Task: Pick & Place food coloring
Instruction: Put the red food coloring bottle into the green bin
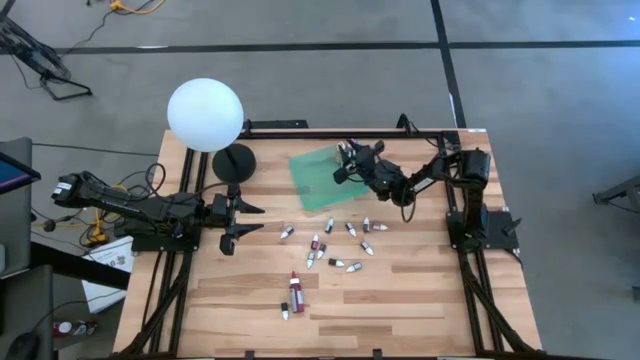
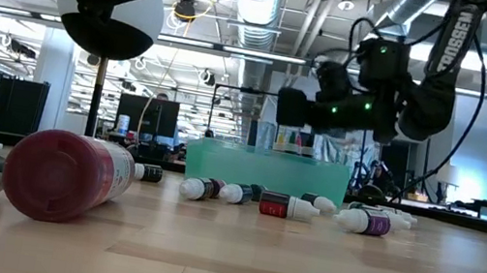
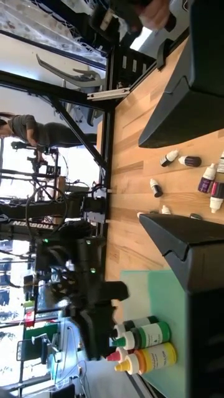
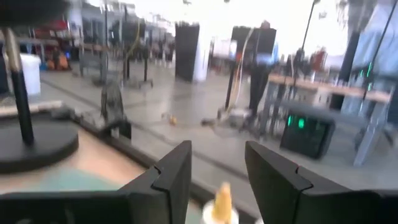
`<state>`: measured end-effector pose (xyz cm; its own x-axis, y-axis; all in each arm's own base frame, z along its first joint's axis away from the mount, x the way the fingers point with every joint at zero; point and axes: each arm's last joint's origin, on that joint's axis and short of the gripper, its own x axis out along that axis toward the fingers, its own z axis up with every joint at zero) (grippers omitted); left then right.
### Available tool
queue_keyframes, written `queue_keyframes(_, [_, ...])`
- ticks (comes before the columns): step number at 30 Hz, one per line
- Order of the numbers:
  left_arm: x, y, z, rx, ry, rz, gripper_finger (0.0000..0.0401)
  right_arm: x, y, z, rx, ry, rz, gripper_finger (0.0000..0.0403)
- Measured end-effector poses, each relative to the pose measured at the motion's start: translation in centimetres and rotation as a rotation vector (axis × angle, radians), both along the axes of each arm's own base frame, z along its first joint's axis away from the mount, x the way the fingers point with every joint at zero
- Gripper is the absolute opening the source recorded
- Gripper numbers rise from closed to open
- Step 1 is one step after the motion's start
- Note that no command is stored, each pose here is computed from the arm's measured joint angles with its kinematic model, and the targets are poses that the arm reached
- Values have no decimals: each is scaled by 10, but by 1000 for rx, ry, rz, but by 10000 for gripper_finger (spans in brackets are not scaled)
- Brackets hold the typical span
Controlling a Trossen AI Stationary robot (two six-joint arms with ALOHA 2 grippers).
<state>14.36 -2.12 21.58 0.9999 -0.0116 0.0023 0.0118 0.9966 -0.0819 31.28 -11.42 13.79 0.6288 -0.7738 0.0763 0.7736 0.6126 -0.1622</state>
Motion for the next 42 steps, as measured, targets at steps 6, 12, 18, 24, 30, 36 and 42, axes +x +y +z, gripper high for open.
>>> queue_keyframes(6, [0,0,-1,-2,14,0,176,-3,4,27,-84,-36,1,145])
queue_keyframes(12, [0,0,-2,-1,16,0,176,-8,23,66,-148,-27,38,142])
queue_keyframes(18, [0,0,-2,0,21,1,176,-20,55,103,-202,61,123,141])
queue_keyframes(24, [0,0,-2,0,21,2,176,-38,90,126,-184,143,252,135])
queue_keyframes(30, [0,-2,-3,1,34,-65,176,-55,125,128,-97,250,416,132])
queue_keyframes(36, [10,-7,-12,-37,91,-185,177,-69,156,119,-23,359,563,131])
queue_keyframes(42, [25,-22,-34,-124,244,-288,176,-73,183,111,33,392,758,131])
